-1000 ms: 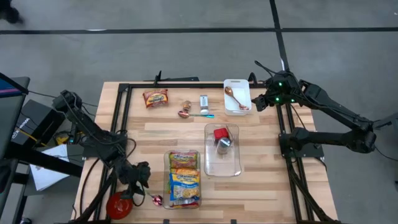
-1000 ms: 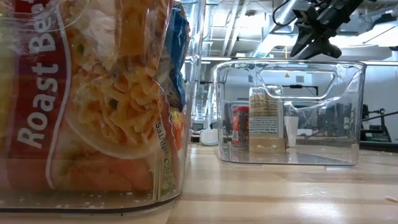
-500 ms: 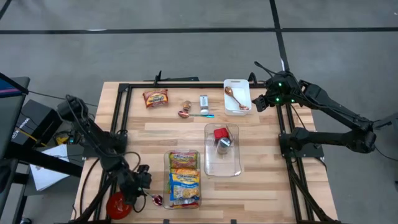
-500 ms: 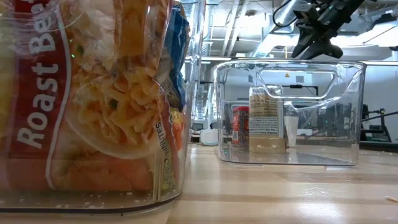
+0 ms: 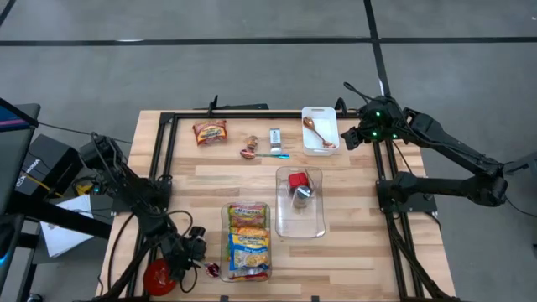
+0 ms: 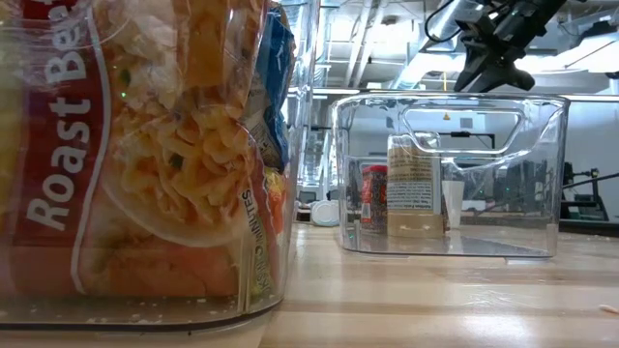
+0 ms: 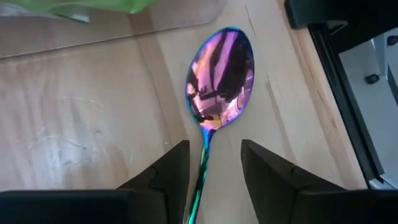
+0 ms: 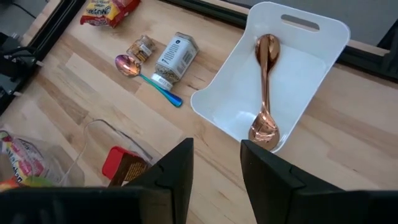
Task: Pick & Place Food Item
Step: Put the bottom blue spoon into the white bin
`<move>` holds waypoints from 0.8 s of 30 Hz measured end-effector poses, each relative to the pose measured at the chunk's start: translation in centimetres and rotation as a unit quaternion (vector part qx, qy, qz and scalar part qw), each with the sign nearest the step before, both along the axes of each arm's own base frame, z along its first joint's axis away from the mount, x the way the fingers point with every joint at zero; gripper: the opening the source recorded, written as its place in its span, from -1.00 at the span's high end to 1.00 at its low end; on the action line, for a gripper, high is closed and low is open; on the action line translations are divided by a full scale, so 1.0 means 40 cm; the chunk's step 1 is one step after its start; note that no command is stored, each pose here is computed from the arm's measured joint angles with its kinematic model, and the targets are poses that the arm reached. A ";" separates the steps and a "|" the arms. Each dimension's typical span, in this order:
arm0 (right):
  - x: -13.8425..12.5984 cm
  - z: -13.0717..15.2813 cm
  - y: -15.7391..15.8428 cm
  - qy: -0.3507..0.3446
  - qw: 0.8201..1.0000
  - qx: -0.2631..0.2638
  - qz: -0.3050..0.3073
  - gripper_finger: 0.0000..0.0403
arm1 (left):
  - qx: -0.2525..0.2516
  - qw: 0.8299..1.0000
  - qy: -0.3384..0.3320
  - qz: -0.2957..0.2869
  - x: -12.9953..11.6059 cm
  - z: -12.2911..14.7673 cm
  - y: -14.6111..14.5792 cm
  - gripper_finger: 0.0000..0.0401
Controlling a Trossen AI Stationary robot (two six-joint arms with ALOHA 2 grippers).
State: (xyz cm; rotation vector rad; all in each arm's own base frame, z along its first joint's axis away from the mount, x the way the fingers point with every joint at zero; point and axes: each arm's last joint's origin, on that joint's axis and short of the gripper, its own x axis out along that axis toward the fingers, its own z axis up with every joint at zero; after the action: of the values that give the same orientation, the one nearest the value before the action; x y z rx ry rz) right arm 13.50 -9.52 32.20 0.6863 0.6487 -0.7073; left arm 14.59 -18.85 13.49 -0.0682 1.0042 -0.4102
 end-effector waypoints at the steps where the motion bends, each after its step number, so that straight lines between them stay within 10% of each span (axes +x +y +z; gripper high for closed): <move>1: 0.000 0.000 0.000 0.001 1.000 -0.001 -0.001 0.37 | 0.002 1.000 0.001 -0.002 0.000 -0.002 -0.004 0.32; 24: -0.004 -0.003 0.001 0.011 1.000 0.002 -0.004 0.37 | 0.074 0.997 0.023 0.019 0.014 -0.018 -0.031 0.34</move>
State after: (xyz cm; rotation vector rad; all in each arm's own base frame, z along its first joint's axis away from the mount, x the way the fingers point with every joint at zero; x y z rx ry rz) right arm 13.36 -9.46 32.06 0.6859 0.6689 -0.7225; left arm 15.13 -20.07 12.77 0.0362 1.0736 -0.2998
